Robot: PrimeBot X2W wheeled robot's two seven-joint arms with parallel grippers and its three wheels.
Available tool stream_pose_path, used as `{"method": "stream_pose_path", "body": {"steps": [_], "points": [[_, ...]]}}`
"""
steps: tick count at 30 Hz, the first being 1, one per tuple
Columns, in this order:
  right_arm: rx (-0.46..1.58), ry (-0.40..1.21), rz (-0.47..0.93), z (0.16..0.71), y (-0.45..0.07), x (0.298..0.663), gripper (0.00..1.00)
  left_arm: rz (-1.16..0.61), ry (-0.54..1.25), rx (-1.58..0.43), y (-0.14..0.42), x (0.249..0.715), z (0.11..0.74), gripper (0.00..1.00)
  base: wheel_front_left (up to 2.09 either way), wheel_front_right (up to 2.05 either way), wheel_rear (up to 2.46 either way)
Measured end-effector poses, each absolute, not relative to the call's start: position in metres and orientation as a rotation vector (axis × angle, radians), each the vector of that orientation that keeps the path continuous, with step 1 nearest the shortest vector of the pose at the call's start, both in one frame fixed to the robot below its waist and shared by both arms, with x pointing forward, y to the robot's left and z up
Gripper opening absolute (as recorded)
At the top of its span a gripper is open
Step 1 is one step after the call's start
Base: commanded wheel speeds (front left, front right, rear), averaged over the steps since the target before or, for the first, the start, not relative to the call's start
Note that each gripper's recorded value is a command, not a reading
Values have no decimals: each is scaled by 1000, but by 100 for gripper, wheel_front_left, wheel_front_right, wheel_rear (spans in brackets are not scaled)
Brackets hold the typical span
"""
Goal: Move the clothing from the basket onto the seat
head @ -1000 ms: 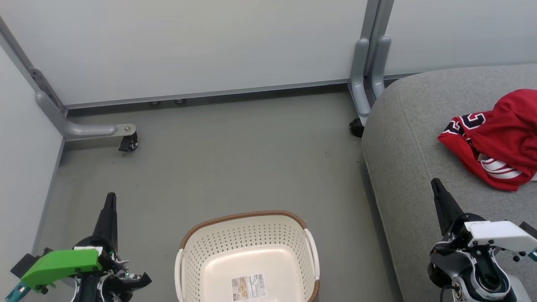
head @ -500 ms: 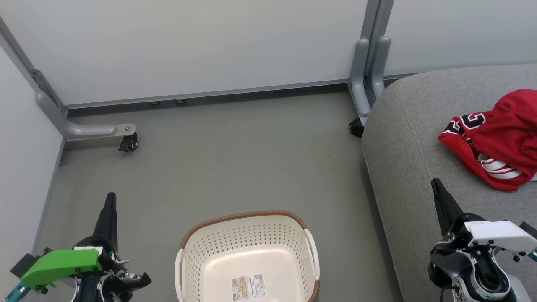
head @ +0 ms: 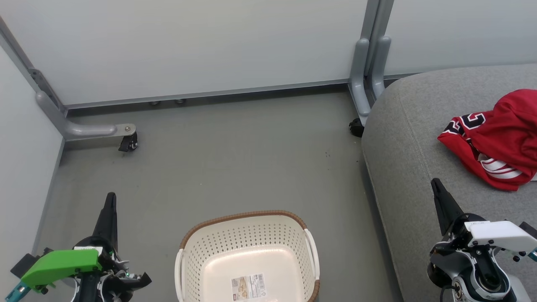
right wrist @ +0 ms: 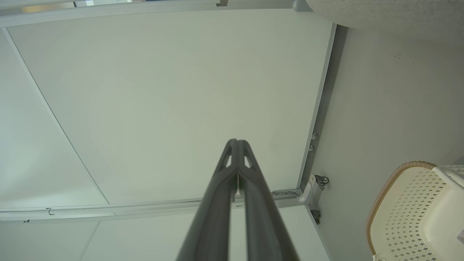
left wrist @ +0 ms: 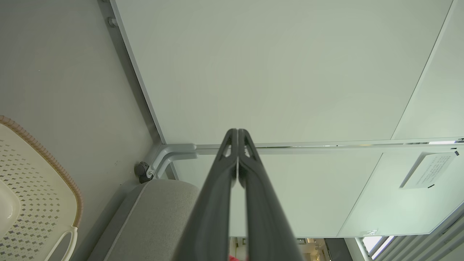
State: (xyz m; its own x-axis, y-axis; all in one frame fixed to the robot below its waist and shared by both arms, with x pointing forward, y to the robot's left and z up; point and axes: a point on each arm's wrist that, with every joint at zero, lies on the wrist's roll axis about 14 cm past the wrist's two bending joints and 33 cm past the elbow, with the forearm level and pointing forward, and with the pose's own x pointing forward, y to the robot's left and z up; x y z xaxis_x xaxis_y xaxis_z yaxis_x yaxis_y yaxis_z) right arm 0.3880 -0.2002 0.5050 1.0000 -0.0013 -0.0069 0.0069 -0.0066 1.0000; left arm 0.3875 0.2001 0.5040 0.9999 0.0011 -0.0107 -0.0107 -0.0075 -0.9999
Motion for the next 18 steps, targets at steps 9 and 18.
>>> {"method": "stream_pose_path", "body": {"steps": [9, 18], "points": [[1577, 4, -6, 505, -200, 388, 0, 9, 7, -1578, 200, 387, 504, 0, 0, 0, 0], [1577, 4, -6, 505, -200, 388, 0, 9, 7, -1578, 200, 387, 504, 0, 0, 0, 0]]}}
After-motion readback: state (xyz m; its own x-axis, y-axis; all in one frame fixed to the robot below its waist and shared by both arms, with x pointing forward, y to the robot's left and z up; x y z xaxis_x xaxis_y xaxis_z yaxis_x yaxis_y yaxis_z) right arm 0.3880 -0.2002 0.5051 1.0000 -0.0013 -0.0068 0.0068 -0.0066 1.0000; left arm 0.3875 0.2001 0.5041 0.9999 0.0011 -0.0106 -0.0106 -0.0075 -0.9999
